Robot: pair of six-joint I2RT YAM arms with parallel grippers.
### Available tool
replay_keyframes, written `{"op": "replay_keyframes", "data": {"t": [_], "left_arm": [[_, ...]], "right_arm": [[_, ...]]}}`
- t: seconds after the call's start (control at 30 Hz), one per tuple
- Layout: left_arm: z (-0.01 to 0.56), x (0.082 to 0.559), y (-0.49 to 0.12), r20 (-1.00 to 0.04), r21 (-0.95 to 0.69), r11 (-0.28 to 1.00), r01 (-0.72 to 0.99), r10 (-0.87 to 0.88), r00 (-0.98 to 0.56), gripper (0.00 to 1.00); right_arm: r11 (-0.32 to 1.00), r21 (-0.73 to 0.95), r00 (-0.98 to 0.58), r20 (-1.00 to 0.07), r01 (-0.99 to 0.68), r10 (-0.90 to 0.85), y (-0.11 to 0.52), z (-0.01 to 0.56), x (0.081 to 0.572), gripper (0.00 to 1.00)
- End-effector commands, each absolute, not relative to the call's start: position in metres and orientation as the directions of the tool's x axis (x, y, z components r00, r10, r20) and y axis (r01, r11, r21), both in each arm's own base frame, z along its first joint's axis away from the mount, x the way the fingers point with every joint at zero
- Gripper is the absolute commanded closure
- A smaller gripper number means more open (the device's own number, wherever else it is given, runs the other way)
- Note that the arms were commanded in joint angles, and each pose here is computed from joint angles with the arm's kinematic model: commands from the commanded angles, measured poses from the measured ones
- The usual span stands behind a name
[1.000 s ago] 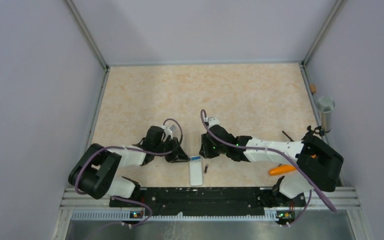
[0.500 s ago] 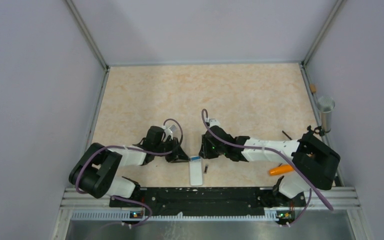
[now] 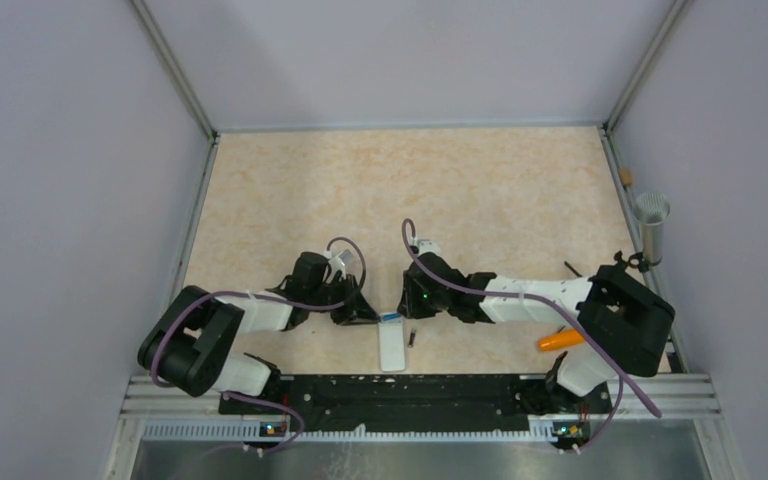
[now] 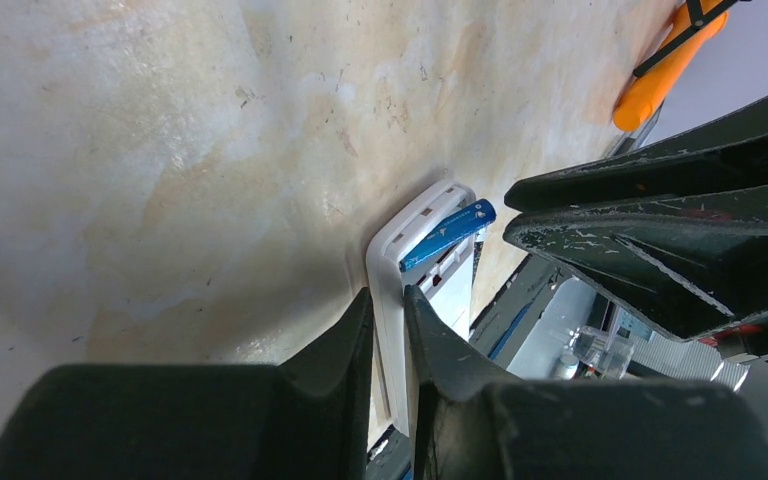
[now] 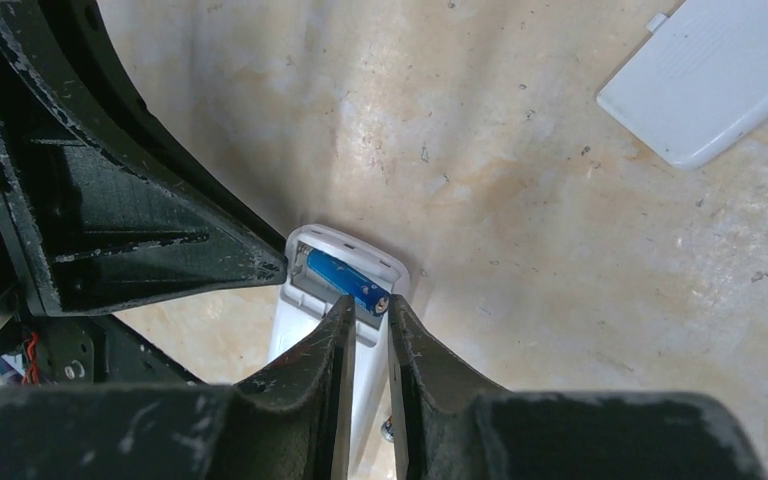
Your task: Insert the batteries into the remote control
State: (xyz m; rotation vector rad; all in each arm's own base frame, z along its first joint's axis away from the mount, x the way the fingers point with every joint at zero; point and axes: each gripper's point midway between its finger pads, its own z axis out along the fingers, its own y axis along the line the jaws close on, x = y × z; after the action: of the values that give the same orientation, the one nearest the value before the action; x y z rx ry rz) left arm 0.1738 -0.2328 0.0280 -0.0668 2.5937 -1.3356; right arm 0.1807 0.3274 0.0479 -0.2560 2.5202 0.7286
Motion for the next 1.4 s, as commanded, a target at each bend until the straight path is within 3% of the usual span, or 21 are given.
{"op": "replay_keyframes", "data": {"t": [0.0, 0.87, 1.37], "left_arm": [[0.040, 0.185, -0.238, -0.221, -0.824, 0.556, 0.107, -0.142, -0.965, 0.82], [0.040, 0.184, -0.239, -0.220, -0.828, 0.549, 0.111, -0.137, -0.966, 0.83], [0.039, 0.183, -0.239, -0.229, -0.826, 0.550, 0.125, -0.124, -0.966, 0.95]], "right_arm": [[0.804, 0.499, -0.845, -0.534, -0.323, -0.008, 0.347, 0.064, 0.185, 0.84], [0.797, 0.507, -0.859, -0.512, -0.328, -0.027, 0.359, 0.058, 0.178, 0.89], [0.799, 0.486, -0.859, -0.507, -0.355, -0.073, 0.371, 0.049, 0.174, 0.92]]}}
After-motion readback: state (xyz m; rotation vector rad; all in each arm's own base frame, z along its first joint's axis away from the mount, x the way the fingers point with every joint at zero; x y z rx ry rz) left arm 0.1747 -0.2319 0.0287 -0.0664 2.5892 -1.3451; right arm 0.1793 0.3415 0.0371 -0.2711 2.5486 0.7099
